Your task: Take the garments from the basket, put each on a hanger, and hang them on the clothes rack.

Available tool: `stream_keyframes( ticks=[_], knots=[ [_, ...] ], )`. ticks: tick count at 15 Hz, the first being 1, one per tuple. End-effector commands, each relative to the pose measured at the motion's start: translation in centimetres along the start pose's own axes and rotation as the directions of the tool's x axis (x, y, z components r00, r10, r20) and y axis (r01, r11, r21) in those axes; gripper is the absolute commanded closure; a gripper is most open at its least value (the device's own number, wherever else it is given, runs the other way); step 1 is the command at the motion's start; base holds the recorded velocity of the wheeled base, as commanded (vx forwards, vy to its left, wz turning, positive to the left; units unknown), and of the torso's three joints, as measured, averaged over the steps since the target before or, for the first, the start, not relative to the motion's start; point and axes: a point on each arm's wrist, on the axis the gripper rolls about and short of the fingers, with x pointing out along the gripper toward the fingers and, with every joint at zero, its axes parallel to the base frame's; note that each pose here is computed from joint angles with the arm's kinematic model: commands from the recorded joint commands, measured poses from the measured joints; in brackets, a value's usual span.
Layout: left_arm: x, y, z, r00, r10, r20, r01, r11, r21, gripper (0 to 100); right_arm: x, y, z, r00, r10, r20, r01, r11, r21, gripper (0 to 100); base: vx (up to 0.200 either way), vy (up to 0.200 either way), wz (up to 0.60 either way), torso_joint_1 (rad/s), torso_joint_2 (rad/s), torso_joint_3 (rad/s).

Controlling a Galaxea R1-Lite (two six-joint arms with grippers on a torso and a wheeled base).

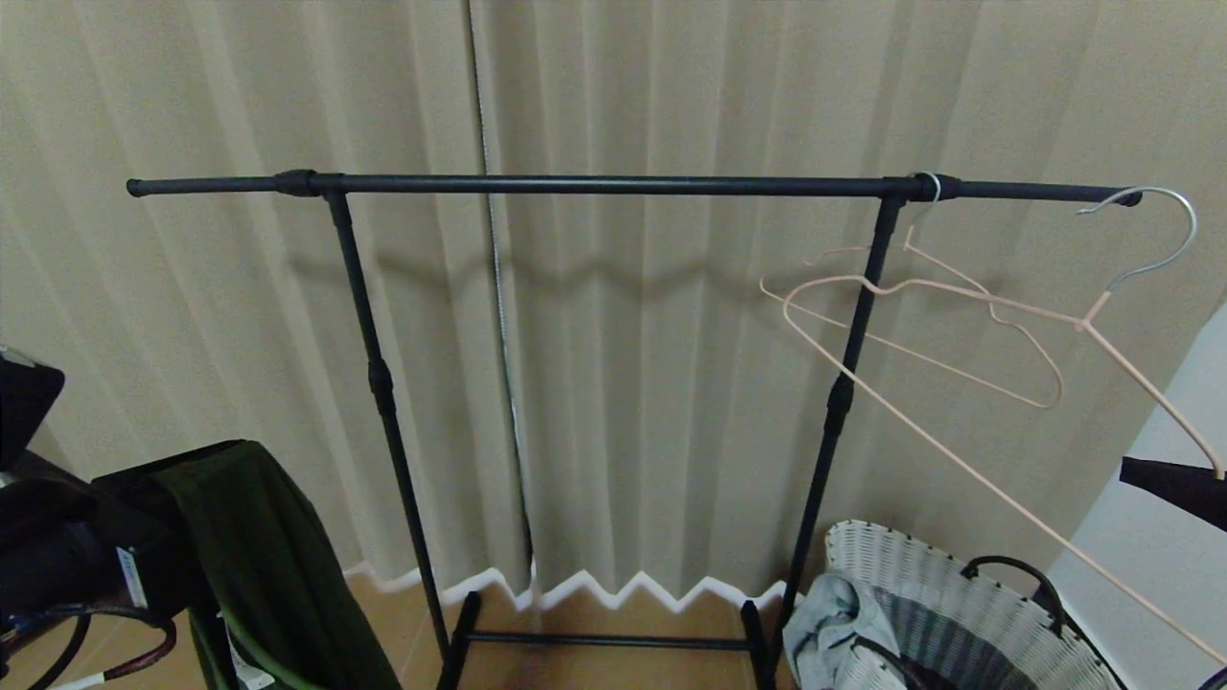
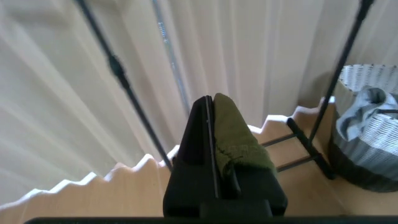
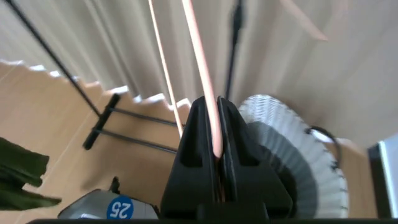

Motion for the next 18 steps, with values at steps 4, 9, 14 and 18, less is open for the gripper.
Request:
stream_keyframes(
  ticks=[4, 9, 14, 18],
  knots=[
    [0.1, -0.1, -0.2, 1.0, -0.004, -0.011, 0.004, 1.0, 0.007, 100, 0.1, 0.9, -0.8, 0.998, 0.06, -0.023, -0.06, 0.998, -0.022, 100, 0.0, 0.0, 0.0, 0.0, 0.0, 0.0],
    [1.5, 0.1, 0.5, 0.999, 0.008, -0.032, -0.008, 1.0, 0.006, 100, 0.7, 2.9, -1.5, 0.975, 0.211, -0.075, -0.217, 0.973, -0.076, 100, 0.0, 0.0, 0.0, 0.0, 0.0, 0.0],
    [5.0, 0.1, 2.3, 0.995, 0.061, -0.08, -0.06, 0.998, 0.016, 100, 1.0, 5.0, -1.9, 0.928, 0.351, -0.124, -0.362, 0.928, -0.087, 100, 0.0, 0.0, 0.0, 0.0, 0.0, 0.0],
    [9.4, -1.2, 4.8, 0.995, 0.059, -0.082, -0.062, 0.998, -0.027, 100, 1.9, 6.5, -2.6, 0.878, 0.442, -0.181, -0.464, 0.88, -0.101, 100, 0.0, 0.0, 0.0, 0.0, 0.0, 0.0]
  ],
)
